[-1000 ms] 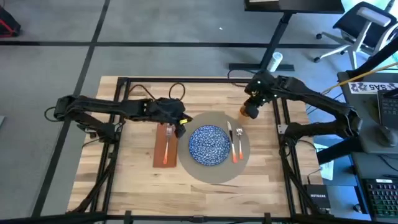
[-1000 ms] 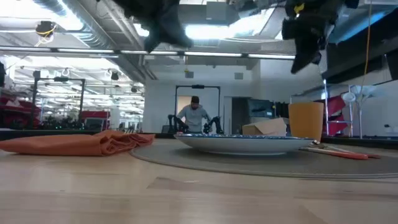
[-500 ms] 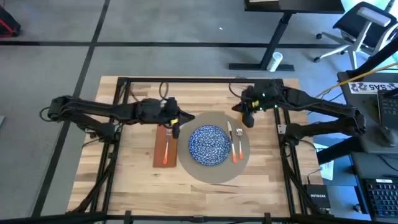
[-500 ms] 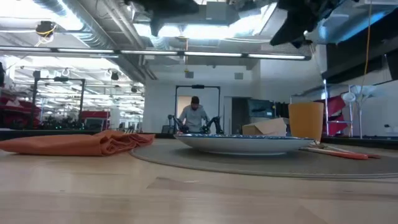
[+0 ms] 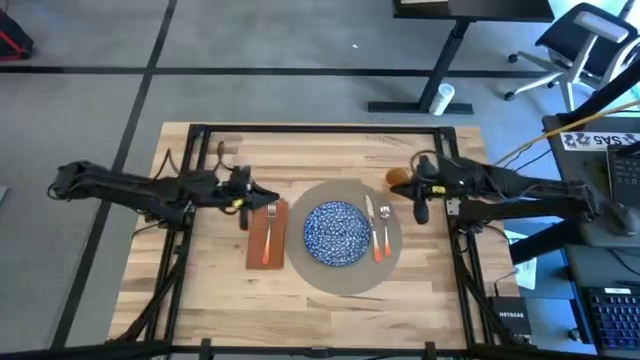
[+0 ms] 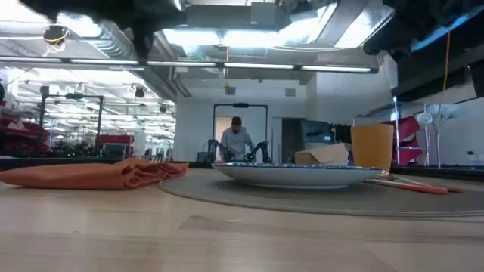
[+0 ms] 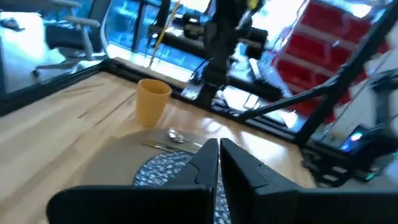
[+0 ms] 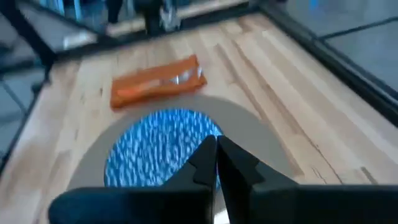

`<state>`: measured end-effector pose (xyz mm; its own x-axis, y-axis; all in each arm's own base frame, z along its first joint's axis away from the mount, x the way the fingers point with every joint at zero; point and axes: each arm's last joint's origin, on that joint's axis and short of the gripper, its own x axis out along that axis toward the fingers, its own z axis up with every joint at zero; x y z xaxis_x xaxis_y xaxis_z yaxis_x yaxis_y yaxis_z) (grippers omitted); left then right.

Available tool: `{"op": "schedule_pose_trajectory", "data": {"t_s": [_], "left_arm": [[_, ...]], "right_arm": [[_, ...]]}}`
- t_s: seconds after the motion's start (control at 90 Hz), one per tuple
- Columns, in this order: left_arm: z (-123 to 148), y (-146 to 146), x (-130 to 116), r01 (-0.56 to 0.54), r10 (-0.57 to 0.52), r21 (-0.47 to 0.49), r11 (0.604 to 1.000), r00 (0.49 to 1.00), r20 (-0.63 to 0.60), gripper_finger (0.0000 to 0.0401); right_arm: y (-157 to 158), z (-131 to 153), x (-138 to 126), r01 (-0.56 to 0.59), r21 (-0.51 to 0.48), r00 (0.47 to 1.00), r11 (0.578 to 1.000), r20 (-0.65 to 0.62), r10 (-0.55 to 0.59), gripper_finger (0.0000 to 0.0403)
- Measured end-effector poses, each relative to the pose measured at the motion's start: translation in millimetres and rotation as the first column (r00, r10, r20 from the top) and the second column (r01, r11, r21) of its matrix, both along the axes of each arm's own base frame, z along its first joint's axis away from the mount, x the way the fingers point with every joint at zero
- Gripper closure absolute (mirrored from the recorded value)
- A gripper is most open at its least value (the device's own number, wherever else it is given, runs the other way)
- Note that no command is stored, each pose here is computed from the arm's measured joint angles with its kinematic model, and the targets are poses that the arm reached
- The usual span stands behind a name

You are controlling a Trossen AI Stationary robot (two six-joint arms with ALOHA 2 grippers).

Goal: Set table place
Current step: Return to Home Position

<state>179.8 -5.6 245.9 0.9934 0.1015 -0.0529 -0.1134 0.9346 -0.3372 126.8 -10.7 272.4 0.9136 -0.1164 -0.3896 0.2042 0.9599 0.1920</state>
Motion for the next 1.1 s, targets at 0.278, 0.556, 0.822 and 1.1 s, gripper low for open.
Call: {"op": "schedule_pose_trajectory", "data": {"t_s": [0.278,0.556,0.822,1.1], "left_arm": [[-49.4,-4.0,-36.0,0.041,-0.039,-0.038,0.998,0.998,0.050,0.0401],[-68.0,-4.9,-53.3,0.067,-0.065,-0.025,0.997,0.995,0.074,0.0401],[-67.5,-8.5,-67.8,0.094,-0.095,0.016,0.995,0.993,0.075,0.0401],[-71.9,-12.1,-85.1,0.161,-0.163,0.042,0.986,0.985,0.056,0.0401]], "right_arm": [[4.9,-32.7,-8.6,0.100,0.008,0.994,0.995,-0.037,-0.099,0.0403],[12.7,-60.4,-0.7,0.054,0.016,0.996,0.998,0.066,-0.055,0.0403],[16.7,-79.3,-5.1,0.008,0.010,0.993,1.000,0.122,-0.009,0.0403],[17.3,-87.8,-19.1,-0.051,-0.087,0.956,0.995,0.284,0.074,0.0403]]}}
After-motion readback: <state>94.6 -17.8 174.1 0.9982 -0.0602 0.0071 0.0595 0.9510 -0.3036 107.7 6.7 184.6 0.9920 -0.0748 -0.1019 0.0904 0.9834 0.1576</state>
